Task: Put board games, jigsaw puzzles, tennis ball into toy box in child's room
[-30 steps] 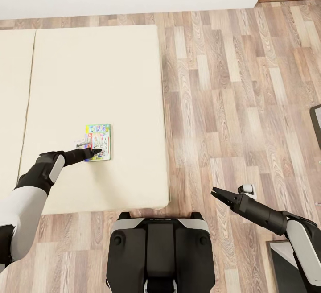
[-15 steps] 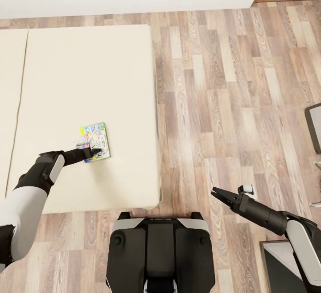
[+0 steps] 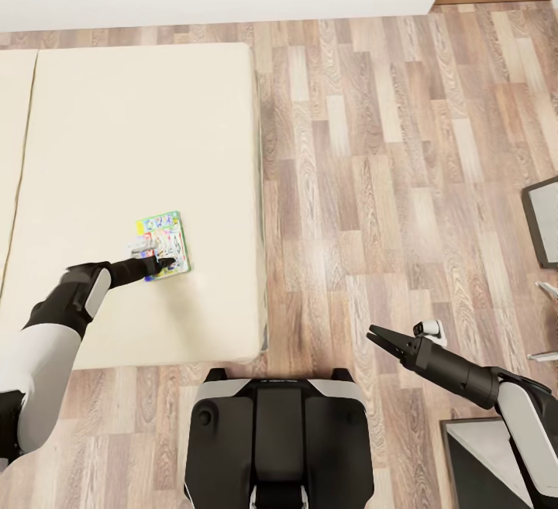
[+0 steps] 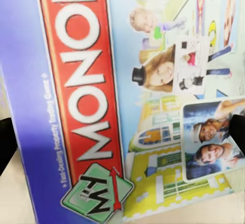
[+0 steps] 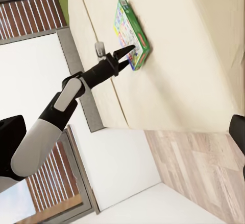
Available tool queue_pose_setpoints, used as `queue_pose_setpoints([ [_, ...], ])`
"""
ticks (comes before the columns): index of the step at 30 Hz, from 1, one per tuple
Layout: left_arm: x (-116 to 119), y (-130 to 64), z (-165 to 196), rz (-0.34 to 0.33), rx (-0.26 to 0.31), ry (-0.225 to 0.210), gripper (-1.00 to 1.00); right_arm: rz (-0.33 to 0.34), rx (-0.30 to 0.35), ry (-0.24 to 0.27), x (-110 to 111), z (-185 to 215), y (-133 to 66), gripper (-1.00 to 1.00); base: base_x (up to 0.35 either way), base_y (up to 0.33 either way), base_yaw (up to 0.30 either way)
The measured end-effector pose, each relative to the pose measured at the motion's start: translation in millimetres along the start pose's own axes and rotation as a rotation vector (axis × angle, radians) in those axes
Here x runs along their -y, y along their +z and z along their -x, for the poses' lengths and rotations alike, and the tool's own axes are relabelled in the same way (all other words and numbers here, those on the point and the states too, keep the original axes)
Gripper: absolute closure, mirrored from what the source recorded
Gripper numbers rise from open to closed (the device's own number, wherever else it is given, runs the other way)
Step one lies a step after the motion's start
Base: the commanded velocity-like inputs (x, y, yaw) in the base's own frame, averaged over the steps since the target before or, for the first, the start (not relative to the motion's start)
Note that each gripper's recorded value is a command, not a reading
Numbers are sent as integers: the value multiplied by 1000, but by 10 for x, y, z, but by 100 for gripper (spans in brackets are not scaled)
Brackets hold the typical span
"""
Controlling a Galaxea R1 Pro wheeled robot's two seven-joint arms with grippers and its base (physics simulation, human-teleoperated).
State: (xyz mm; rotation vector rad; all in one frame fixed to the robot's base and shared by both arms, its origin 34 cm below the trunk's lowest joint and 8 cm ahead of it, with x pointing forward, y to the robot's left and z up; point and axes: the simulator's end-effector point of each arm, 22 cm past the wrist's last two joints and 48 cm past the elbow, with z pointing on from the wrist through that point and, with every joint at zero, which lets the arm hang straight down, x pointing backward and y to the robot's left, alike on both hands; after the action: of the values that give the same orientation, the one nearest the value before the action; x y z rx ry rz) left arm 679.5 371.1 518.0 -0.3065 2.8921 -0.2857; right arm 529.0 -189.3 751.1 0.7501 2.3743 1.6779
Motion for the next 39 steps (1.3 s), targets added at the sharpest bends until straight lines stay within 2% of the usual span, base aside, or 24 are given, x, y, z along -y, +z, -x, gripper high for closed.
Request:
queue_pose_setpoints([
  [15,31,11,-9,-6,-2,-4,-100,0,0,0,1,1,0,-100,0,-102,0],
  [28,45,16,-18,-13,-3,-15,-100,0,0,0,2,2,0,-100,0,-14,0],
  [39,32,12,-12,-6,-2,-6,-100,0,0,0,-2,2,0,-100,0,-72,-13],
])
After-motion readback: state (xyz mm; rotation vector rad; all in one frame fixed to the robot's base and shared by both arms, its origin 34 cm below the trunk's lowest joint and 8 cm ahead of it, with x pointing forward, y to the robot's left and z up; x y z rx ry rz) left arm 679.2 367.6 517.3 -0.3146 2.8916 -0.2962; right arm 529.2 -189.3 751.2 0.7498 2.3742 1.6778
